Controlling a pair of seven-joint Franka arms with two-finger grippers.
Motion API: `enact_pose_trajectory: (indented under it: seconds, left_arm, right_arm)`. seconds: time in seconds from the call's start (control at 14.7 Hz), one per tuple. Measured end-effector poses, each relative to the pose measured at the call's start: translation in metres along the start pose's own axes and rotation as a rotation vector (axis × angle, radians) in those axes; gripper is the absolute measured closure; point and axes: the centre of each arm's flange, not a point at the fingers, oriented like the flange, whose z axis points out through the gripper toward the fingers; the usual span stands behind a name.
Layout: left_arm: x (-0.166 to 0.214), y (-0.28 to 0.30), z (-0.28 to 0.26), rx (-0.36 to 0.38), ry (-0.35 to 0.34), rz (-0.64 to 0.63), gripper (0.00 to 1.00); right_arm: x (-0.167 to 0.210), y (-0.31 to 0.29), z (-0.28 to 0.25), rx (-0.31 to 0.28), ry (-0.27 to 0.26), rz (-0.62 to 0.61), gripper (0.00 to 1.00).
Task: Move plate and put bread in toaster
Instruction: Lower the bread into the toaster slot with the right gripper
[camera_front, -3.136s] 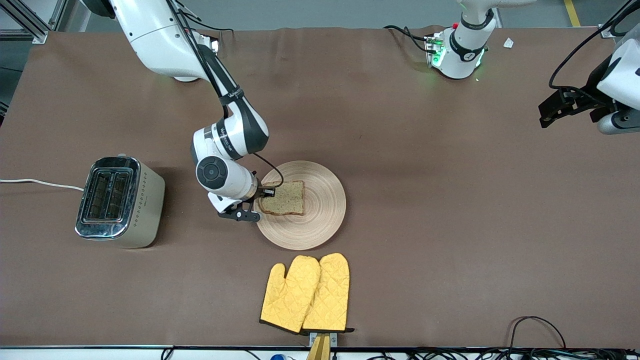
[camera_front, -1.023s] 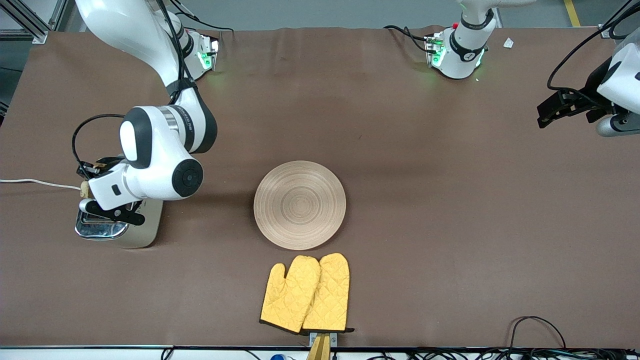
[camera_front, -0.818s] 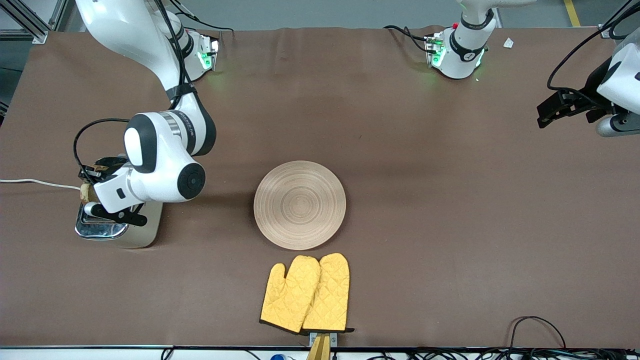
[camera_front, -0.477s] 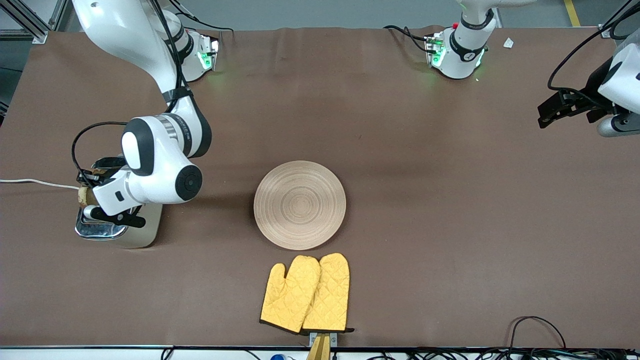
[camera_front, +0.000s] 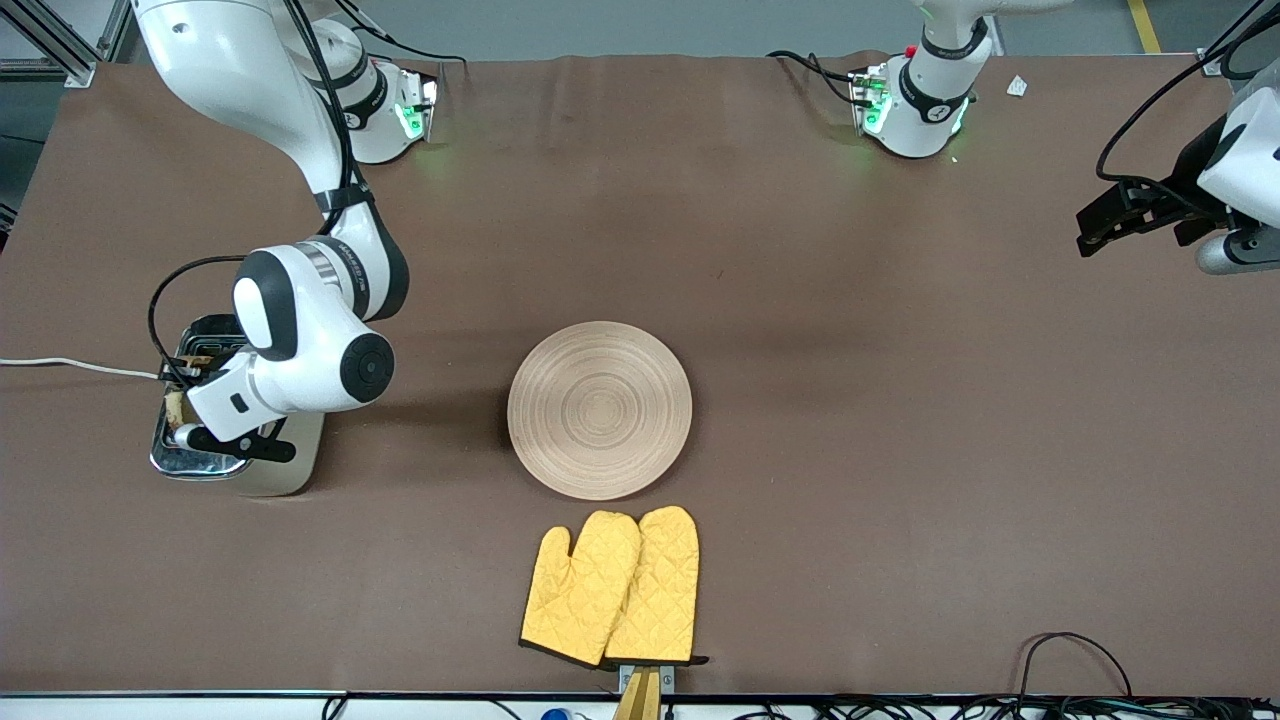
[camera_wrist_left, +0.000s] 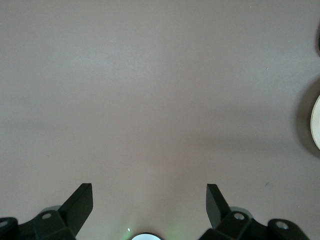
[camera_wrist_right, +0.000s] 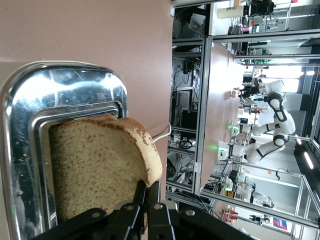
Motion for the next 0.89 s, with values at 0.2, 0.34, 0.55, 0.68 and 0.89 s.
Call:
enact_pose_trajectory:
  seconds: [0.2, 0.34, 0.55, 0.68, 0.89]
  left_arm:
    - [0.000, 0.000, 0.000, 0.000, 0.000, 0.000, 0.00]
    - [0.000, 0.000, 0.000, 0.000, 0.000, 0.000, 0.00]
    - [0.000, 0.000, 0.000, 0.000, -0.001, 0.002, 0.00]
    - [0.001, 0.000, 0.001, 0.000, -0.002, 0.005, 0.00]
    - [0.001, 0.000, 0.002, 0.000, -0.003, 0.006, 0.00]
  right_arm:
    - [-0.003, -0.005, 0.013, 0.039, -0.043, -0.004, 0.72]
    - [-0.005, -0.009, 0.021, 0.109, -0.096, 0.001, 0.50]
    - [-0.005, -0.010, 0.012, 0.209, -0.127, -0.002, 0.19]
    - [-0.001, 0.004, -0.008, 0.303, -0.127, -0.040, 0.01]
    - [0.001, 0.049, -0.034, 0.471, -0.160, -0.067, 0.00]
